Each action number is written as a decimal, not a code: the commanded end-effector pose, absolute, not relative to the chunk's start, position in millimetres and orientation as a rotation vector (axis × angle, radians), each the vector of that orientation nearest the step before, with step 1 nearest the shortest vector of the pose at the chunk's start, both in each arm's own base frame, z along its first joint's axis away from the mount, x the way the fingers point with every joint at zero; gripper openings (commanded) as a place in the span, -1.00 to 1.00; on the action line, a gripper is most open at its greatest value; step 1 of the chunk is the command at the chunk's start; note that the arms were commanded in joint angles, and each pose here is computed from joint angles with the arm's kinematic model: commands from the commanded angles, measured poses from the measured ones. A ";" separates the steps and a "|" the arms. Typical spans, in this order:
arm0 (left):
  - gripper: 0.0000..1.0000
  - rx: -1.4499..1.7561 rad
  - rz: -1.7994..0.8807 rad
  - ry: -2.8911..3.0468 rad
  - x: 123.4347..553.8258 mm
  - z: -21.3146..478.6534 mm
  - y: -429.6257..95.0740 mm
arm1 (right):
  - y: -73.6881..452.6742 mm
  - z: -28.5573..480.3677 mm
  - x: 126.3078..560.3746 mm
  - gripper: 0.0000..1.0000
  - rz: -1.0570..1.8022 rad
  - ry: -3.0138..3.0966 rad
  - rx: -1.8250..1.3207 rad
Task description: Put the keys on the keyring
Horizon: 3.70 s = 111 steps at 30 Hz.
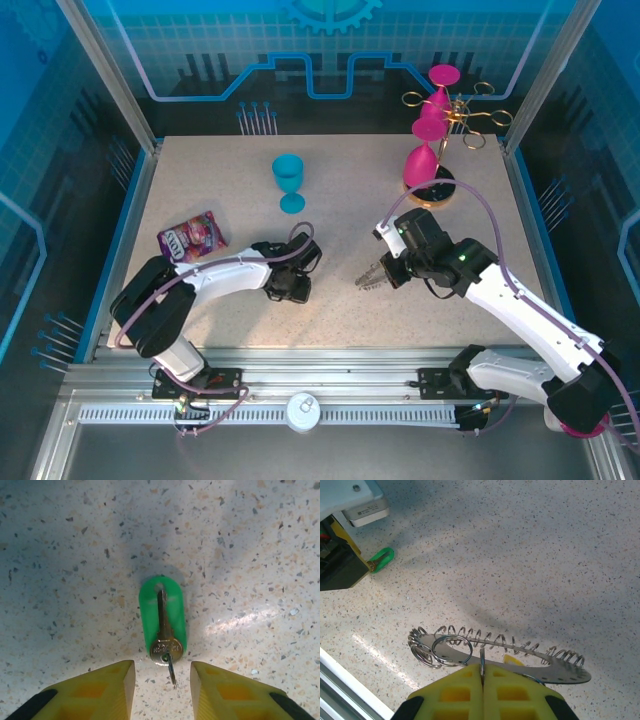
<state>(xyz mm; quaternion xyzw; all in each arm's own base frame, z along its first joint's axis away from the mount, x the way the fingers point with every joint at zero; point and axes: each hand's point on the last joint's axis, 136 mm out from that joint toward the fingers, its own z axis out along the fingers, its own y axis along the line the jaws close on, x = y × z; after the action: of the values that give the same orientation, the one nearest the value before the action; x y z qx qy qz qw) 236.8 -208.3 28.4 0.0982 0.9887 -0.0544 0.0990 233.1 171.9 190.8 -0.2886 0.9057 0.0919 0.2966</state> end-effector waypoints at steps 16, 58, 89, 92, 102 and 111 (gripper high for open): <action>-0.53 0.305 -0.117 2.974 234.2 22.9 -209.4 | 173.8 204.7 233.7 -1.00 0.253 2.357 -0.756; -0.77 0.344 -0.099 3.016 223.2 14.8 -211.1 | 172.8 205.9 232.8 -1.00 0.251 2.357 -0.756; -0.62 0.348 -0.092 2.948 233.5 29.9 -212.6 | 174.5 205.3 232.1 -1.00 0.257 2.360 -0.767; -0.67 0.346 -0.094 2.948 234.0 29.9 -212.8 | 174.5 205.3 231.9 -1.00 0.257 2.362 -0.768; -0.79 0.348 -0.092 2.942 234.5 30.7 -212.6 | 174.7 204.5 231.3 -1.00 0.259 2.365 -0.770; -1.00 0.379 -0.078 2.890 238.3 42.5 -212.8 | 175.3 203.9 229.9 -1.00 0.267 2.366 -0.778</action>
<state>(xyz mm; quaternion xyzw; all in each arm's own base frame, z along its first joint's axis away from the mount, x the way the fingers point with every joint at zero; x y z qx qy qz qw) 232.8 -209.2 22.0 0.1136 0.9898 -0.0253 0.0827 232.4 170.3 193.3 -0.2877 0.9047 0.0908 0.3008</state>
